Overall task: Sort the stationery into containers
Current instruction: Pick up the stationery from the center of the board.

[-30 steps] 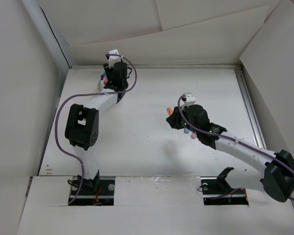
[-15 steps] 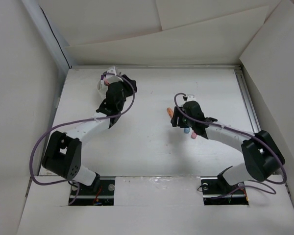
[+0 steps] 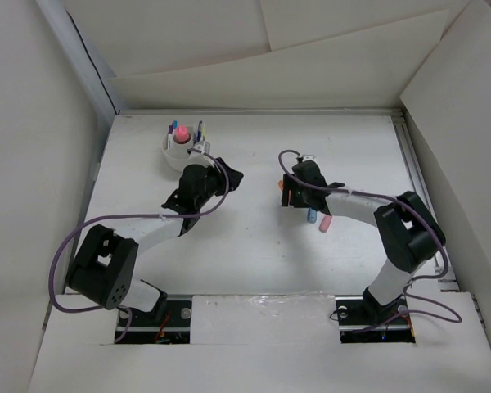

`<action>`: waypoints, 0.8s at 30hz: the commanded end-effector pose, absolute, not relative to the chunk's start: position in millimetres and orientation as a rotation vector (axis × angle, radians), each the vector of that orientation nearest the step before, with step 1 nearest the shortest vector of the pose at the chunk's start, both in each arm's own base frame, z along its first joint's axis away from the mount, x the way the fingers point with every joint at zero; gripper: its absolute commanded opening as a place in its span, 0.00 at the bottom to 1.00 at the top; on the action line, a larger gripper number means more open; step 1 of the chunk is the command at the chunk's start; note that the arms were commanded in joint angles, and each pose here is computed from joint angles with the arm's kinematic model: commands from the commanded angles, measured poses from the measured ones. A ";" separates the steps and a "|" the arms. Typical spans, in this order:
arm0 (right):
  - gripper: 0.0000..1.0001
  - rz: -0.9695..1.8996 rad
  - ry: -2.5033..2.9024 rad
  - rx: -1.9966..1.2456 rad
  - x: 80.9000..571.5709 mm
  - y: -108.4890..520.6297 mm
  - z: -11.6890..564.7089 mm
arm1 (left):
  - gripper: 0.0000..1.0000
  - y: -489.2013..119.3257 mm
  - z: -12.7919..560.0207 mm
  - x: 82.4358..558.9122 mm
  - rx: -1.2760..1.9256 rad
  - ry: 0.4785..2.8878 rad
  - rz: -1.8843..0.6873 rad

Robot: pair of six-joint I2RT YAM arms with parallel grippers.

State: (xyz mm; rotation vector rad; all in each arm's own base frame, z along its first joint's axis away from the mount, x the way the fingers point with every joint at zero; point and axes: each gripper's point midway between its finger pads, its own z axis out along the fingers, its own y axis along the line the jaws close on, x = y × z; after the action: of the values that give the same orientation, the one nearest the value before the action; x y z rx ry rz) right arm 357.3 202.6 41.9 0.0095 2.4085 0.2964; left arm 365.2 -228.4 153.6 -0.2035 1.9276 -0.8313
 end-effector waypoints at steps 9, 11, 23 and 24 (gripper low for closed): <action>0.57 0.189 2.435 0.068 393.1 199.7 27.0 | 0.39 -248.6 181.8 353.1 -0.100 1.845 -1.007; 0.49 0.172 2.439 0.071 393.2 197.6 23.3 | 0.41 -250.9 179.5 354.0 -0.083 1.858 -1.027; 0.10 0.275 2.383 -0.060 382.6 221.7 55.0 | 0.46 -288.4 154.3 353.8 0.010 1.988 -1.238; 0.08 0.326 2.377 -0.106 376.1 231.4 59.5 | 0.47 -288.6 150.4 354.1 0.007 1.998 -1.235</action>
State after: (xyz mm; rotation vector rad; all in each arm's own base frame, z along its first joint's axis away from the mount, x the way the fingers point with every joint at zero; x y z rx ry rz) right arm 386.6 207.7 31.7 0.0015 2.4217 0.2155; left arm 346.6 -274.0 115.6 -0.0634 2.0904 -1.1386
